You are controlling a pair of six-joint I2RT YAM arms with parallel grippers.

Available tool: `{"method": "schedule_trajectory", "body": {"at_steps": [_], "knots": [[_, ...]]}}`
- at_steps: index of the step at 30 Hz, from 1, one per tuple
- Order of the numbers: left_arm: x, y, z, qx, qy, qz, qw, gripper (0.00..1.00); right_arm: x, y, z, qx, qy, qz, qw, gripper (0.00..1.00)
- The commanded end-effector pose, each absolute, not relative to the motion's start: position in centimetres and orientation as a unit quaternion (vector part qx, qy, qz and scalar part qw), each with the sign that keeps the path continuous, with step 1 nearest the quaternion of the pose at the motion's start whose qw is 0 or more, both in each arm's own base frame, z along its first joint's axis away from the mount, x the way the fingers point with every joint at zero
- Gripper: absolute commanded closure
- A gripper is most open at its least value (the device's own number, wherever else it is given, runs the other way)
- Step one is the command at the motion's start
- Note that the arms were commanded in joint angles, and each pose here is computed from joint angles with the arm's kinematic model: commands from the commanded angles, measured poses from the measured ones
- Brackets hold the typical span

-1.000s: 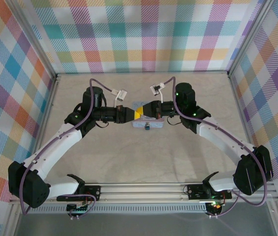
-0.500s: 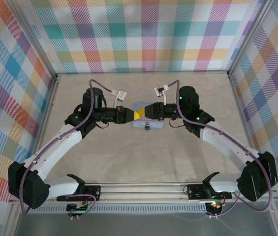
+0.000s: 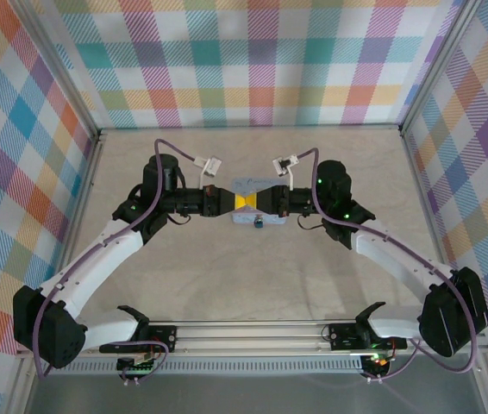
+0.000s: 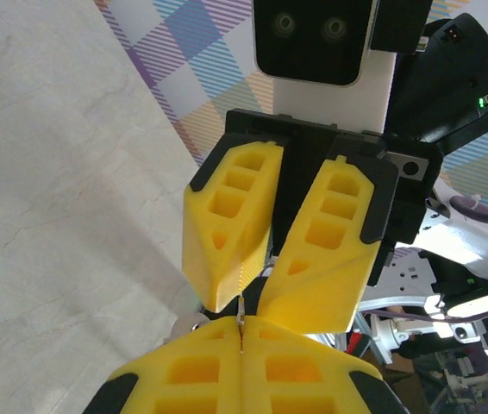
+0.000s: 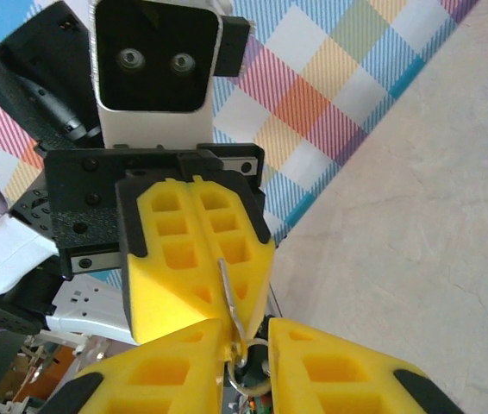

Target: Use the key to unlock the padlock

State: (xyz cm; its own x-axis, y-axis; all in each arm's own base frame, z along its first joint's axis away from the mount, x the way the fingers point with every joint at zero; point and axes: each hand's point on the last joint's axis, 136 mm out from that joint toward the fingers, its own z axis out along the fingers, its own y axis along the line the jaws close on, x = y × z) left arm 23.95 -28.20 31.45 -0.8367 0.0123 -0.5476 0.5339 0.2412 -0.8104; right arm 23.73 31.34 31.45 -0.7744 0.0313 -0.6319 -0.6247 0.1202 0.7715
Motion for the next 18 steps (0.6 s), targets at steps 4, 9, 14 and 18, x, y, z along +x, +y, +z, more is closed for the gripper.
{"method": "schedule_trajectory", "body": {"at_steps": [4,9,14,18], "knots": [[23.4,-28.3,32.6,0.194,0.741,-0.598,0.236,1.00,23.2,31.9,32.9,-0.235,0.676,0.646,0.264,0.90],[23.4,-28.2,32.9,0.194,0.740,-0.598,0.240,1.00,22.9,32.2,32.7,-0.242,0.676,0.648,0.255,0.99],[23.9,-27.8,32.9,0.182,0.751,-0.585,0.247,0.88,23.3,31.5,32.1,-0.235,0.696,0.619,0.279,1.00],[25.3,-26.7,32.6,0.144,0.768,-0.567,0.262,0.67,24.6,30.0,31.2,-0.225,0.740,0.540,0.330,1.00]]}}
